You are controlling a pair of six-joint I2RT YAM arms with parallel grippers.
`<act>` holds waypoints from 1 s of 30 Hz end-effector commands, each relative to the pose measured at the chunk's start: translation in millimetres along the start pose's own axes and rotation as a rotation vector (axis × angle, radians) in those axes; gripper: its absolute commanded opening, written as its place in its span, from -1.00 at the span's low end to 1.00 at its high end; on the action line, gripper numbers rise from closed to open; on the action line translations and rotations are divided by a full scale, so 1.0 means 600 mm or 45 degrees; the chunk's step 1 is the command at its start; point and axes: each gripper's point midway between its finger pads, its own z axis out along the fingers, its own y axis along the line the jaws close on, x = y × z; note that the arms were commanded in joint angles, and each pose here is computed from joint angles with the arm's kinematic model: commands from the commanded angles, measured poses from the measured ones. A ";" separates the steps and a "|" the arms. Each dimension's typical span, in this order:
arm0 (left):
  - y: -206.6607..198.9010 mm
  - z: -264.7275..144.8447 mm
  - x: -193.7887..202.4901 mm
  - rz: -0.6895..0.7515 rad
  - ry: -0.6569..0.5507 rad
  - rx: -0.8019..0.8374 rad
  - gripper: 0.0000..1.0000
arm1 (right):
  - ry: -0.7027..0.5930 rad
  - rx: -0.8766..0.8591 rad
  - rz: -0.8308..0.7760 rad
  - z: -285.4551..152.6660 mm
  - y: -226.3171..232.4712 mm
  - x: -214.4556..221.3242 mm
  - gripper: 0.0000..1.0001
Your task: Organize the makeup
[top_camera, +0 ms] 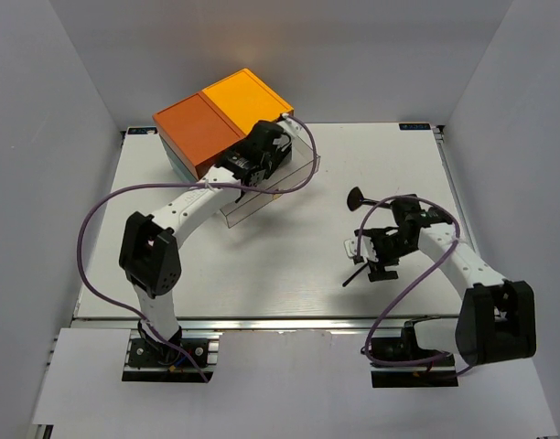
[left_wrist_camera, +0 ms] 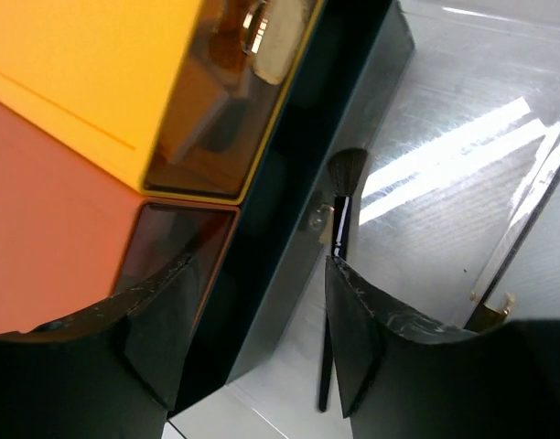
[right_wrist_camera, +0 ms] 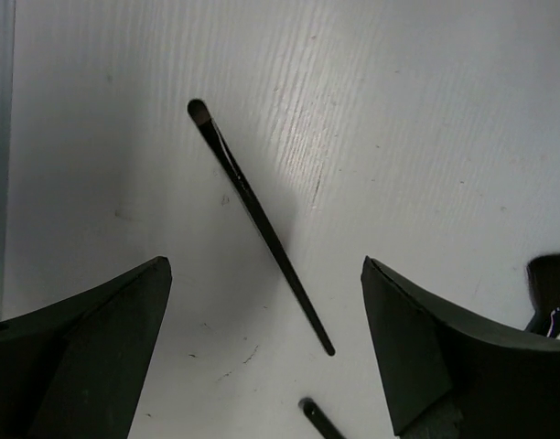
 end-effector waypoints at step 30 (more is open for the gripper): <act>0.029 -0.340 0.013 -1.374 -0.503 0.365 0.59 | 0.343 -0.447 -0.213 0.083 0.037 0.118 -0.47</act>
